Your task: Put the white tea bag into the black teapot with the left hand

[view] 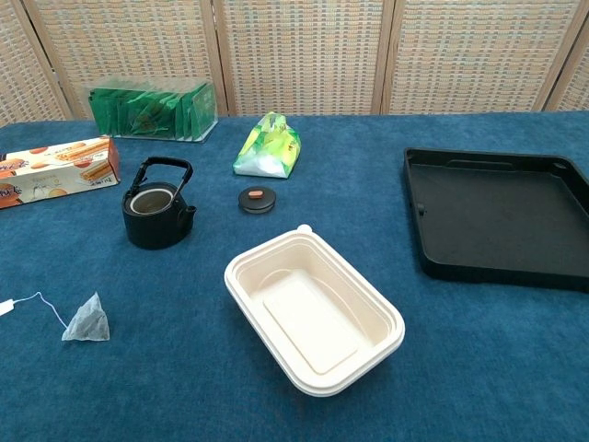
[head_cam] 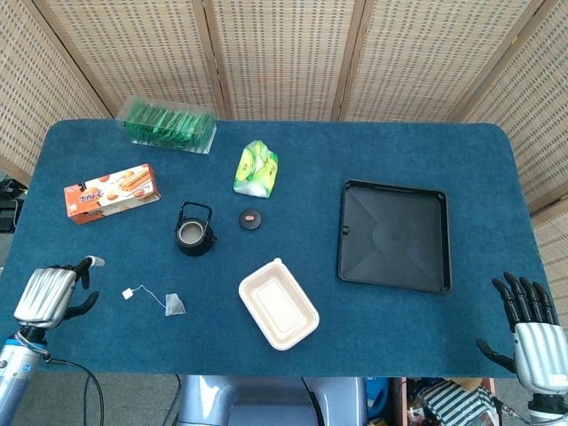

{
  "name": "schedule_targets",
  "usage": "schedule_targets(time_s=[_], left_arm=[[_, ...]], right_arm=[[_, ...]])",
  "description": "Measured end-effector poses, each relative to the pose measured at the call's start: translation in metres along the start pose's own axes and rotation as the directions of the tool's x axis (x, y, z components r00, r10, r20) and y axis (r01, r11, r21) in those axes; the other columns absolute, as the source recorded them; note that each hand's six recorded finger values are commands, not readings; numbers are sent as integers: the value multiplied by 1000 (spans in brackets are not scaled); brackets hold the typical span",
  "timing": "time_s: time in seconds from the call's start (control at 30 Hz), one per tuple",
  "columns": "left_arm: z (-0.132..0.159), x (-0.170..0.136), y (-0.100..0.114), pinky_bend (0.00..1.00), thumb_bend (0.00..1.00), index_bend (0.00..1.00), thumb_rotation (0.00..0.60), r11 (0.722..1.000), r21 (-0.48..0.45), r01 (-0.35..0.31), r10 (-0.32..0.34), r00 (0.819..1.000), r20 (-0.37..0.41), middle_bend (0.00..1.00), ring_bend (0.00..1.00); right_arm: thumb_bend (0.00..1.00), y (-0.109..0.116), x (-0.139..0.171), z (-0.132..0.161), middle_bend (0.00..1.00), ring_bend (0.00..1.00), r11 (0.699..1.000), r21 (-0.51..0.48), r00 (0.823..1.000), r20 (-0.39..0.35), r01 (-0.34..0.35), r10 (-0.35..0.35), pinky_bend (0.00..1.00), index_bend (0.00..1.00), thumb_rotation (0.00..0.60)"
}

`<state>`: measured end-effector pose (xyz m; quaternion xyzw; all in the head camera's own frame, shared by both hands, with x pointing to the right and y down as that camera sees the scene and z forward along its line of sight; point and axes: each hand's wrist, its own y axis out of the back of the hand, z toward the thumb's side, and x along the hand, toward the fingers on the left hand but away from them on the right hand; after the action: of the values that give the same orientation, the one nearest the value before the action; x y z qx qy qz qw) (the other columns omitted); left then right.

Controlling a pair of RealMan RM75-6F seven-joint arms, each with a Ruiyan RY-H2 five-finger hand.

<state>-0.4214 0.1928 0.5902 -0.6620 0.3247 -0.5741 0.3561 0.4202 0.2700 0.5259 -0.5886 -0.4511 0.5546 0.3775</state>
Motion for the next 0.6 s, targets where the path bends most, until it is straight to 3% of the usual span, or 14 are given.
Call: schedule_targets(time_s=[0.23,0.6], left_arm=[[6,18,-15,669,358,384,600,997,38,68,-69,997,20,749,717],[15,34,-49,671,357,422,600,978,72,194,-196,980,21,758,726]], right_arm=[[16,-1,2,-2,125,0,1000,4,1000,12,-4,4,45,137,600],[16,-2,5,-5,125,0,1000,11,999,33,-14,14,46,138,600]])
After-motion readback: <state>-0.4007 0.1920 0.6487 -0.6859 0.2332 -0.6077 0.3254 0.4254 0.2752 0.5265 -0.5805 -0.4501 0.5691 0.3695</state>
